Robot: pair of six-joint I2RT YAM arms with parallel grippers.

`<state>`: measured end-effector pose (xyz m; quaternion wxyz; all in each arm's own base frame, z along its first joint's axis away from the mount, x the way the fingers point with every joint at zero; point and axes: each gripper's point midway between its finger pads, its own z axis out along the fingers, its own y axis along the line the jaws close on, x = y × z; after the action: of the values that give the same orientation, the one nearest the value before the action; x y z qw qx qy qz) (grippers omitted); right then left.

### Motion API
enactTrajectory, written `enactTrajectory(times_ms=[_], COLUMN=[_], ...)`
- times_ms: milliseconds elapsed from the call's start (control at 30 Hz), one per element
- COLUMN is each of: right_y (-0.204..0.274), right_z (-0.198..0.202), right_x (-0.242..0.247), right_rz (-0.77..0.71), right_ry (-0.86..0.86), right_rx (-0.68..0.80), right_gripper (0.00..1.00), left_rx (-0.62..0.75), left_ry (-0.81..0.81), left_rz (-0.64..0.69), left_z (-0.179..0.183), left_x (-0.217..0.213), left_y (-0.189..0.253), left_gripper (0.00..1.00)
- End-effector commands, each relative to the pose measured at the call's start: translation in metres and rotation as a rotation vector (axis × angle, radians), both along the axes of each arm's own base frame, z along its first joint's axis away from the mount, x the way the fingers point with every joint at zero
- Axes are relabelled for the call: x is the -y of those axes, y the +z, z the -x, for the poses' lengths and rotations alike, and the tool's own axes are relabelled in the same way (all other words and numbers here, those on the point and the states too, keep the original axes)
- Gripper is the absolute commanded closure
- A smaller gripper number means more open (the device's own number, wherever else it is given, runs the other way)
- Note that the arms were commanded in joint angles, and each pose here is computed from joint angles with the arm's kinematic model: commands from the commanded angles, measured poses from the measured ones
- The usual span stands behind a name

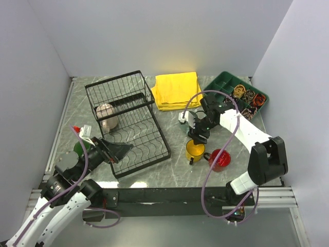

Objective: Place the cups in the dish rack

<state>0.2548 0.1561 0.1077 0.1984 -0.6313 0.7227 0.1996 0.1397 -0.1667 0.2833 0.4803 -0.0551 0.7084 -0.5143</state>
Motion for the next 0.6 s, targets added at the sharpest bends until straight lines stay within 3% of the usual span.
enactTrajectory(times_ms=[0,433,533,567], right_y=[-0.017,-0.049,-0.053,-0.053], right_z=[-0.012,-0.001,0.003,0.003], right_x=[-0.001,-0.008,-0.008,-0.008], right_rz=[0.031,0.024,0.023,0.022], right_ry=[0.011,0.047,0.056,0.059], right_rx=[0.028,-0.009,-0.012,-0.011], right_gripper=[0.39,0.64,0.71,0.78], left_rx=[0.001,-0.017,-0.025,-0.030], left_ry=[-0.016,-0.059,-0.067,-0.070], left_rz=[0.035,0.128,0.137,0.144], left_z=[0.001,0.001,0.001,0.001], left_x=[0.004,0.014,0.017,0.017], left_y=[0.006,0.014,0.013,0.013], left_gripper=[0.04,0.04,0.04,0.04])
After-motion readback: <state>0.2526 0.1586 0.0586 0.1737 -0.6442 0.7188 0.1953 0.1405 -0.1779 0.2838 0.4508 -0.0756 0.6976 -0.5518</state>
